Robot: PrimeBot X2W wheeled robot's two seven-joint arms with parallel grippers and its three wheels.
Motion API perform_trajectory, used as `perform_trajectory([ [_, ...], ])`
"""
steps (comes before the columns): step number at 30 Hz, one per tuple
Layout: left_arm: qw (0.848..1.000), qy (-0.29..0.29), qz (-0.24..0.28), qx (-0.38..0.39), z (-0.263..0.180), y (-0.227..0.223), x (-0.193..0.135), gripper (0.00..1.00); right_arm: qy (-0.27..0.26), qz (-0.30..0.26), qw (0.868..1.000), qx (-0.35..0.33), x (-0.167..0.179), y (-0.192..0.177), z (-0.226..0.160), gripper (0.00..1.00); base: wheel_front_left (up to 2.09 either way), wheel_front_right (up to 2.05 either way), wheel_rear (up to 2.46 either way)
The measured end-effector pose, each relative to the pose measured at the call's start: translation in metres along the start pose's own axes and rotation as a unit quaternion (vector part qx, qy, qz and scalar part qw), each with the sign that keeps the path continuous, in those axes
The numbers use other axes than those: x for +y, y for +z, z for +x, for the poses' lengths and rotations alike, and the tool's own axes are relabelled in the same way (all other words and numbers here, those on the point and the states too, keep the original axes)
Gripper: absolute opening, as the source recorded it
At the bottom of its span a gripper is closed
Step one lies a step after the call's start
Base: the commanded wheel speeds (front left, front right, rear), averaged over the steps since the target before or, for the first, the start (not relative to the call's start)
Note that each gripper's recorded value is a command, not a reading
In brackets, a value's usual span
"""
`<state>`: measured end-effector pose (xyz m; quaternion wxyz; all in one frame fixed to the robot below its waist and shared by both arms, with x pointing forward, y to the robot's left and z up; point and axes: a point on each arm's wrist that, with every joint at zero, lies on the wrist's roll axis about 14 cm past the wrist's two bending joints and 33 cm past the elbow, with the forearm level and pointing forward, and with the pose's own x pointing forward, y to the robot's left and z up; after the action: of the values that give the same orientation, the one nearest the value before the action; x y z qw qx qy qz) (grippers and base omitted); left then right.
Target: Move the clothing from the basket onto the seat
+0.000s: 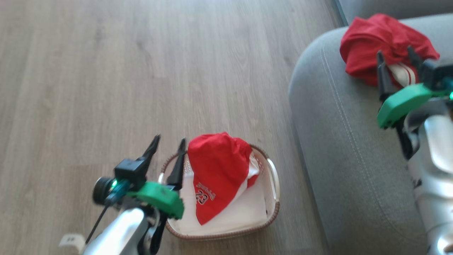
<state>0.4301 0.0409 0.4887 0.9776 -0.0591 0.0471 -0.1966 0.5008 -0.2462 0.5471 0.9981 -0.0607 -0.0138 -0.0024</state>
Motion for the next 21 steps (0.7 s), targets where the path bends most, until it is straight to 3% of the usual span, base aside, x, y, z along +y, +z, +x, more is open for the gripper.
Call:
perform_trajectory([
  [10, 0.991, 0.134, -0.01, -0.019, -0.074, 0.004, 0.061, 1.0, 0.049, 0.046, 0.997, -0.05, 0.058, 0.018, -0.037, 1.0, 0.0, 0.0, 0.0],
  [21, 0.979, 0.197, -0.013, -0.047, -0.115, 0.01, 0.082, 1.0, 0.079, 0.08, 0.993, -0.021, 0.1, -0.01, -0.079, 1.0, 0.0, 0.0, 0.0],
])
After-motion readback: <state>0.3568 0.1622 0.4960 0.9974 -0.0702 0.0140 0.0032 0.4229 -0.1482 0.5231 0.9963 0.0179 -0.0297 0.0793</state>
